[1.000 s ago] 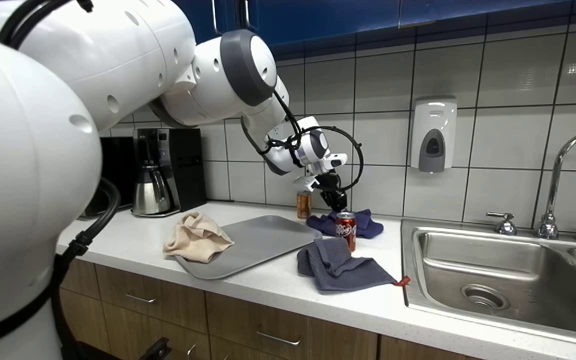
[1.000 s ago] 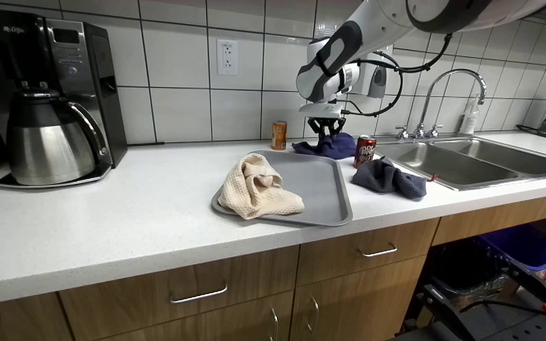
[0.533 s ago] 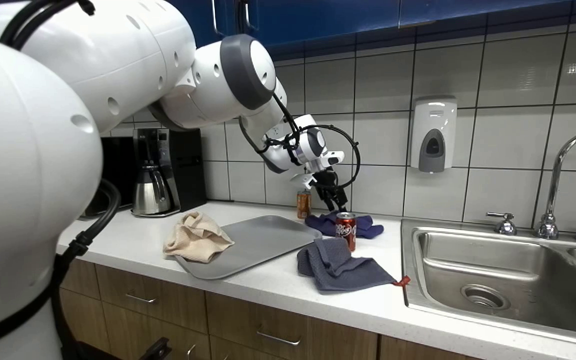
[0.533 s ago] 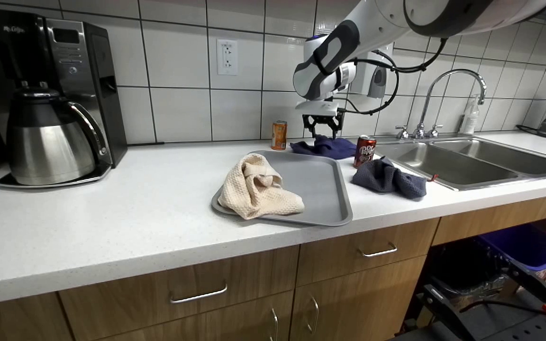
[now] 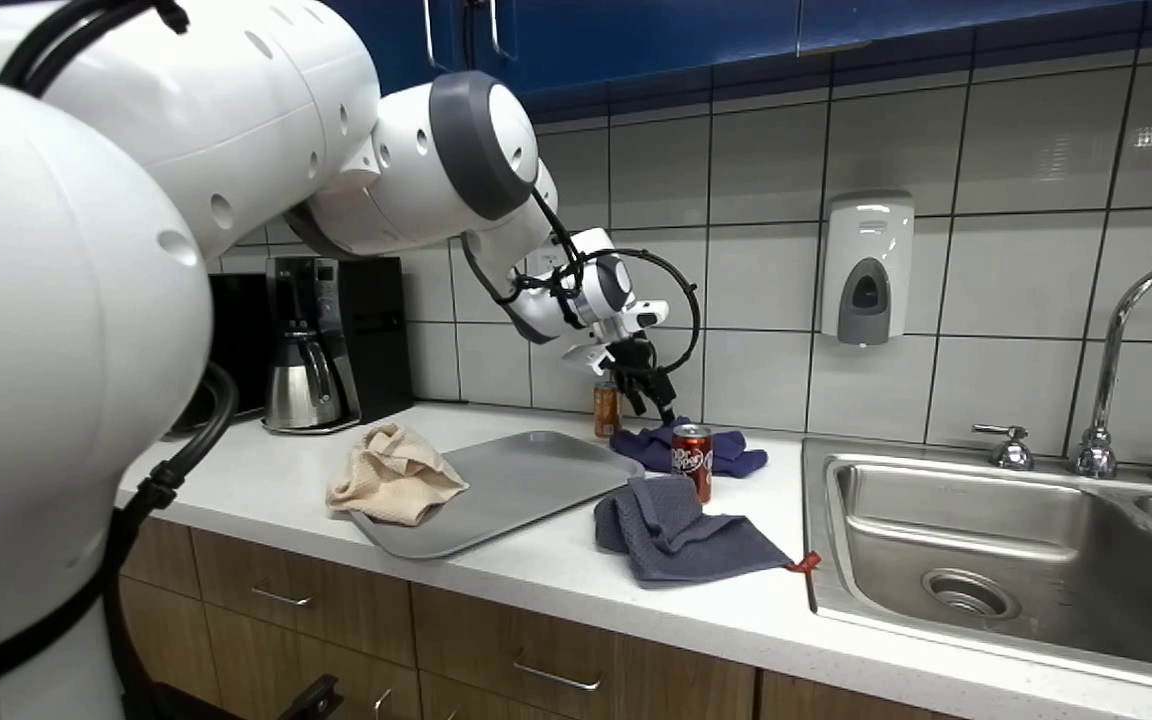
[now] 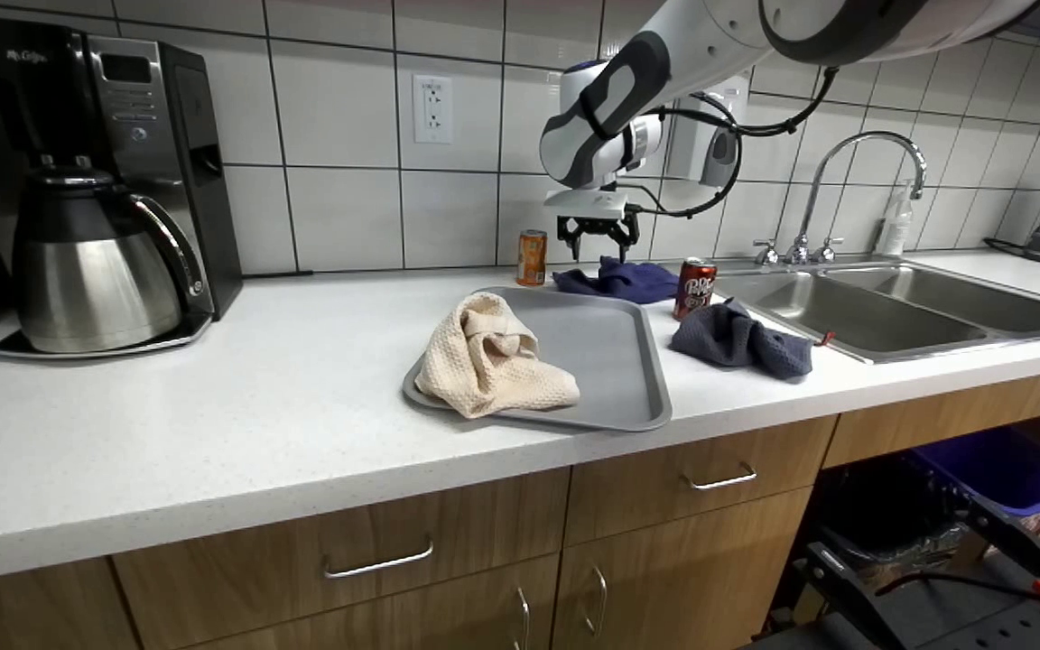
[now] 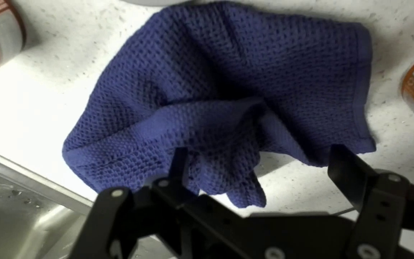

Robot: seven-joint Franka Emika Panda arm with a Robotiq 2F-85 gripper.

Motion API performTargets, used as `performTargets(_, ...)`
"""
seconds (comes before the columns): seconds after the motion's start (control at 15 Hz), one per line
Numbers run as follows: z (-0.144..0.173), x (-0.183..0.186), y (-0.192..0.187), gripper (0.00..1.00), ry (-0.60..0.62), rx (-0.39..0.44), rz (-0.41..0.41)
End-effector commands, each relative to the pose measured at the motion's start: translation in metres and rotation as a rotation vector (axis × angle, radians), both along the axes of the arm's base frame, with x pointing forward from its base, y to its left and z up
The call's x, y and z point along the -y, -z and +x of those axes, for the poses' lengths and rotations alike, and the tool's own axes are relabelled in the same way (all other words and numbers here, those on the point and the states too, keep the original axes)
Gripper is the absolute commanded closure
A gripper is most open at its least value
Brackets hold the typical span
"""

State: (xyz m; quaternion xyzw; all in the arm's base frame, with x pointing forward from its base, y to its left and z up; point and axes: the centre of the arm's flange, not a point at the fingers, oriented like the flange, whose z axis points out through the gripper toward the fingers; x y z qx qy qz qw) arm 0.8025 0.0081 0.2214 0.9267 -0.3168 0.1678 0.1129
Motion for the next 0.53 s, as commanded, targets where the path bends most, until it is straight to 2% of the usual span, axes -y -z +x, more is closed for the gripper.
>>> performTargets(0.0,-0.017,-0.019,-0.02,0.0,0.023,-0.011,0.02)
performTargets(0.47,-0.042,-0.065,-0.039,0.0,-0.009,-0.046,0.044)
